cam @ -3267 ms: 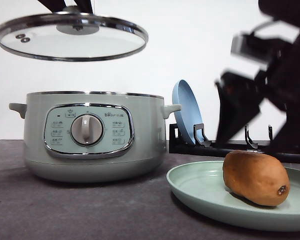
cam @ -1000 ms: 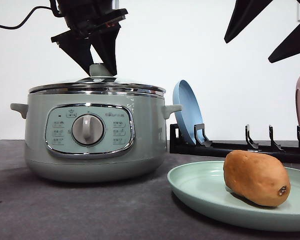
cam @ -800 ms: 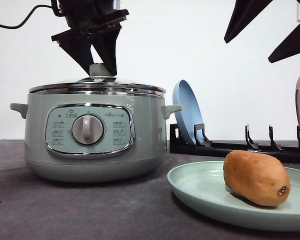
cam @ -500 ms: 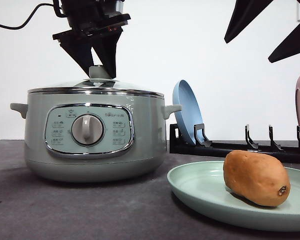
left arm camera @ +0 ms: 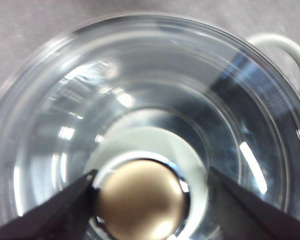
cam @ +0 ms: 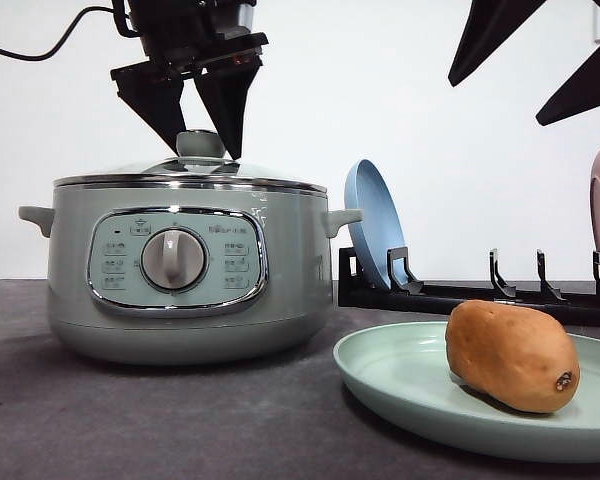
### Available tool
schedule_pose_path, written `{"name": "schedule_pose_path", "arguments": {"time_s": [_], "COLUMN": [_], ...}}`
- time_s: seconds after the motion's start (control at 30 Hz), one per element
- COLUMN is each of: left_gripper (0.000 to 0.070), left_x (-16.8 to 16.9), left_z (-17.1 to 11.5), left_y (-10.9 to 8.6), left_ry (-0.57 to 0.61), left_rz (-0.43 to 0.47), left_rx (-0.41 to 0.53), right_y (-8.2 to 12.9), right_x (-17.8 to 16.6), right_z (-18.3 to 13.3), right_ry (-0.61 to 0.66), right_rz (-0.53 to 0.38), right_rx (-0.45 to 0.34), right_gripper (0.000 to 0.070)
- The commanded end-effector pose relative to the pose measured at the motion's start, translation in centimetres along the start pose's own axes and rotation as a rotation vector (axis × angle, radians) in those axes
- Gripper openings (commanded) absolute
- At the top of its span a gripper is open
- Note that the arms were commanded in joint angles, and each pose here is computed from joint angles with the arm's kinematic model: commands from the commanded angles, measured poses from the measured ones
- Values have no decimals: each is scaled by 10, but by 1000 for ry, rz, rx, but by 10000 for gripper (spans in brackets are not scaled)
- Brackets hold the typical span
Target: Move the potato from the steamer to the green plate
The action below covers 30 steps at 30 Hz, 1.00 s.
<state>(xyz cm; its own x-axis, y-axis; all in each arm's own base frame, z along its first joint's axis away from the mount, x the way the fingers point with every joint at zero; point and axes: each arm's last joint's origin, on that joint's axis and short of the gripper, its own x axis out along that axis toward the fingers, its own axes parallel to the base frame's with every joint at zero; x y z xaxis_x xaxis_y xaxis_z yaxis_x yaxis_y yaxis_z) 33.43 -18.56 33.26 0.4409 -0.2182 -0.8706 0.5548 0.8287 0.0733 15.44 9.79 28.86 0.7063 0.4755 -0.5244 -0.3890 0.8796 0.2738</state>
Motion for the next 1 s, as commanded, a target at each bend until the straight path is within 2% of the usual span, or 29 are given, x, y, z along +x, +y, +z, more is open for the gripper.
{"name": "schedule_pose_path", "arguments": {"time_s": [0.0, 0.3, 0.43, 0.7, 0.97], "left_gripper": [487, 485, 472, 471, 453], "left_x": [-7, -79, -113, -164, -186], "left_z": [3, 3, -5, -30, -52], "left_y": [-1, 1, -1, -7, -12], "left_ry": [-29, -204, -243, -274, -244], "left_rz": [4, 23, 13, -135, -290], "left_rx": [15, 5, 7, 26, 41], "right_y": [3, 3, 3, 4, 5], "right_x": [-1, -1, -1, -1, -2], "right_z": [4, 4, 4, 0, -6], "right_ry": [-12, -9, 1, 50, 139], "right_rz": [11, 19, 37, 97, 177], "right_rx": [-15, -16, -17, -16, -9], "right_gripper": [567, 567, 567, 567, 567]}}
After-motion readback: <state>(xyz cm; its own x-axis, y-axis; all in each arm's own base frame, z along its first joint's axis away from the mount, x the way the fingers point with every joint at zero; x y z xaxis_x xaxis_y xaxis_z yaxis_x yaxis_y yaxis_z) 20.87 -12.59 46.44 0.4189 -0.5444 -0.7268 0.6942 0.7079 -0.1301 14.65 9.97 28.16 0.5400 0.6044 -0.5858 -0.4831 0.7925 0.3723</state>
